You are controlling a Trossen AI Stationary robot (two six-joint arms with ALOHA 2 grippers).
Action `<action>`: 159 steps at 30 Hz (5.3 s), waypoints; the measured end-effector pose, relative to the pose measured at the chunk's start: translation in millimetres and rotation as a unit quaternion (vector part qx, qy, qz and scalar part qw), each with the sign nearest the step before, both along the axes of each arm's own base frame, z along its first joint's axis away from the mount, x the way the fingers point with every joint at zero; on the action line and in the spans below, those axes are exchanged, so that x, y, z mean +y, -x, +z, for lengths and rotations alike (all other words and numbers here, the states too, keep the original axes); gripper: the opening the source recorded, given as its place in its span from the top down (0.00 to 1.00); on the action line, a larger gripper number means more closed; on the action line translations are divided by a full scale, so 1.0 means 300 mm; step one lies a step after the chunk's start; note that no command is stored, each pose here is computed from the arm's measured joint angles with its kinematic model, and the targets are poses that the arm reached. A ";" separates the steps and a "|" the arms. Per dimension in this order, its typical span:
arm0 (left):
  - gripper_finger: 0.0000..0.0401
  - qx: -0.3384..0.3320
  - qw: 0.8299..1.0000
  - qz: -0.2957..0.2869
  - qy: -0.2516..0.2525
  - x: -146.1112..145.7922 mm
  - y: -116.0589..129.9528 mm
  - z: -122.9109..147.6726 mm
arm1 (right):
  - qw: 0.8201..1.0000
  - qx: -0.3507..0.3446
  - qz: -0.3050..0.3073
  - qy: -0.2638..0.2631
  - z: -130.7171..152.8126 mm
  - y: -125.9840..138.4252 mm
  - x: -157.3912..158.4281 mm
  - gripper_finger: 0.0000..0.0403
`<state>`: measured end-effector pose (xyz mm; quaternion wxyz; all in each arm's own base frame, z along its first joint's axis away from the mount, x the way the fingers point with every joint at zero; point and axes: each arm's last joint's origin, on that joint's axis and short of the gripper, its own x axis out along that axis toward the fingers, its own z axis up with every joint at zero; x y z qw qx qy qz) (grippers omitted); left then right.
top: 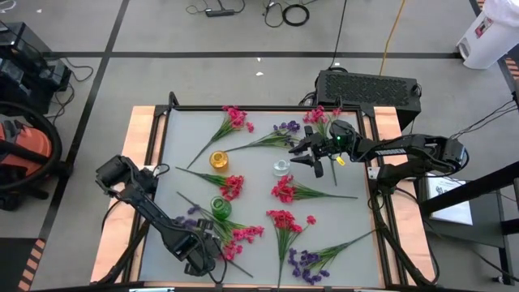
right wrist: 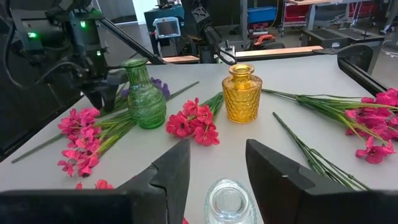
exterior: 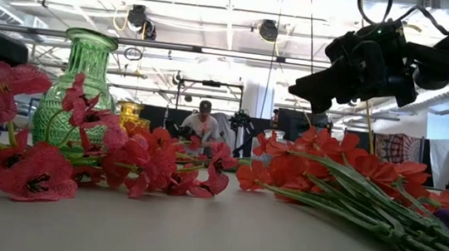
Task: Sort flowers into vase by color
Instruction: Put the bottom left violet flowers into the yellow vase
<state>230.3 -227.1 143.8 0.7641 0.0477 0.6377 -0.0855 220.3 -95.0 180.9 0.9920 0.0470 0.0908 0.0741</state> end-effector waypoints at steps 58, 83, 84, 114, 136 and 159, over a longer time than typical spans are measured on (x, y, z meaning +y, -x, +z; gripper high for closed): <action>0.97 -0.035 0.977 -0.071 -0.197 0.047 -0.080 0.451 | 1.000 0.000 0.000 0.000 0.000 0.000 0.000 0.63; 0.97 0.054 0.944 -0.127 -0.300 0.295 -0.186 0.502 | 0.994 0.015 -0.019 -0.105 0.001 0.000 0.000 0.63; 0.97 0.055 0.942 -0.130 -0.306 0.303 -0.190 0.502 | 0.994 0.017 -0.019 -0.108 0.000 0.000 0.000 0.63; 0.97 0.100 0.906 -0.170 -0.376 0.623 -0.225 0.595 | 0.999 0.042 0.007 0.004 0.333 -0.228 0.161 0.63; 0.97 -0.086 0.855 -0.203 -0.469 0.608 -0.383 0.641 | 0.995 0.094 -0.036 0.004 0.319 -0.237 0.265 0.63; 0.92 -0.116 0.849 -0.203 -0.475 0.592 -0.418 0.637 | 0.993 0.104 -0.044 -0.015 0.314 -0.236 0.262 0.98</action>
